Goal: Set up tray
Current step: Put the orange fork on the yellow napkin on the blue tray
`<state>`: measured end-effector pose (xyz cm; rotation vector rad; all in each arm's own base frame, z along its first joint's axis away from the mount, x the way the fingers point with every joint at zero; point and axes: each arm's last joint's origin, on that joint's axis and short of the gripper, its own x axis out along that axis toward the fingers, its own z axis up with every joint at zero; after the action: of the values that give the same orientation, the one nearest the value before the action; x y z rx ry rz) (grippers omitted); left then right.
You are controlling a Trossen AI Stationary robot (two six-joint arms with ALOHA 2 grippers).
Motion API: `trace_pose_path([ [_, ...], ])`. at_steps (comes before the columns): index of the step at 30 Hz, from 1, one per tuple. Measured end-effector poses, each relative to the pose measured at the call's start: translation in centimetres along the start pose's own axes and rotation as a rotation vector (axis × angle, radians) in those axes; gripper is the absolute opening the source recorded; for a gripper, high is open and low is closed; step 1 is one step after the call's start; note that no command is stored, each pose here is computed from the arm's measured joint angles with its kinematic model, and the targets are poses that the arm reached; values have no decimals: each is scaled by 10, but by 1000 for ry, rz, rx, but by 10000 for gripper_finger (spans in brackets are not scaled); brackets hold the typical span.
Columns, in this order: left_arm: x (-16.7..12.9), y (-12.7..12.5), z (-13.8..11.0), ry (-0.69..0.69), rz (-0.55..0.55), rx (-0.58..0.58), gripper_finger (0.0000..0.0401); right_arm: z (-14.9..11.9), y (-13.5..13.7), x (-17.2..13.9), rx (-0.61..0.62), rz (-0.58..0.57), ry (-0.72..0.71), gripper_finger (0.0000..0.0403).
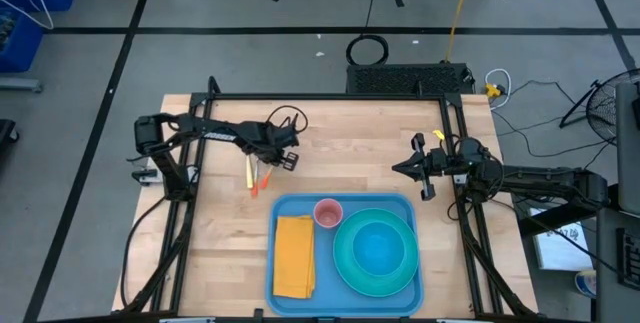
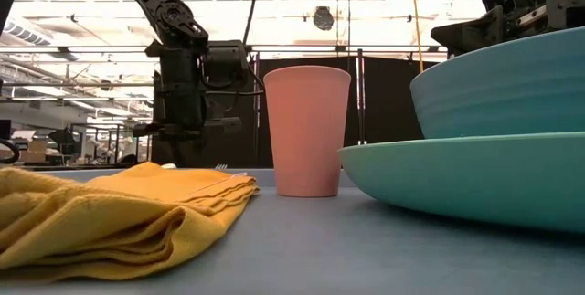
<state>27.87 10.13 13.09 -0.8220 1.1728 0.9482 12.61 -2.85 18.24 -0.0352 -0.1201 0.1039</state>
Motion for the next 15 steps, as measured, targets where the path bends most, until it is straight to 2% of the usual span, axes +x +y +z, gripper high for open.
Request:
trace_pose_path([
  [5, -11, 1, 3, -83, -10, 1, 10, -1, 0, 0, 7, 0, 11, 0],
  [9, -44, -1, 6, -201, -107, -8, 10, -3, 0, 0, 2, 0, 24, 0],
  [15, -103, -9, -26, -298, -275, -34, 10, -6, 0, 0, -75, 6, 55, 0],
])
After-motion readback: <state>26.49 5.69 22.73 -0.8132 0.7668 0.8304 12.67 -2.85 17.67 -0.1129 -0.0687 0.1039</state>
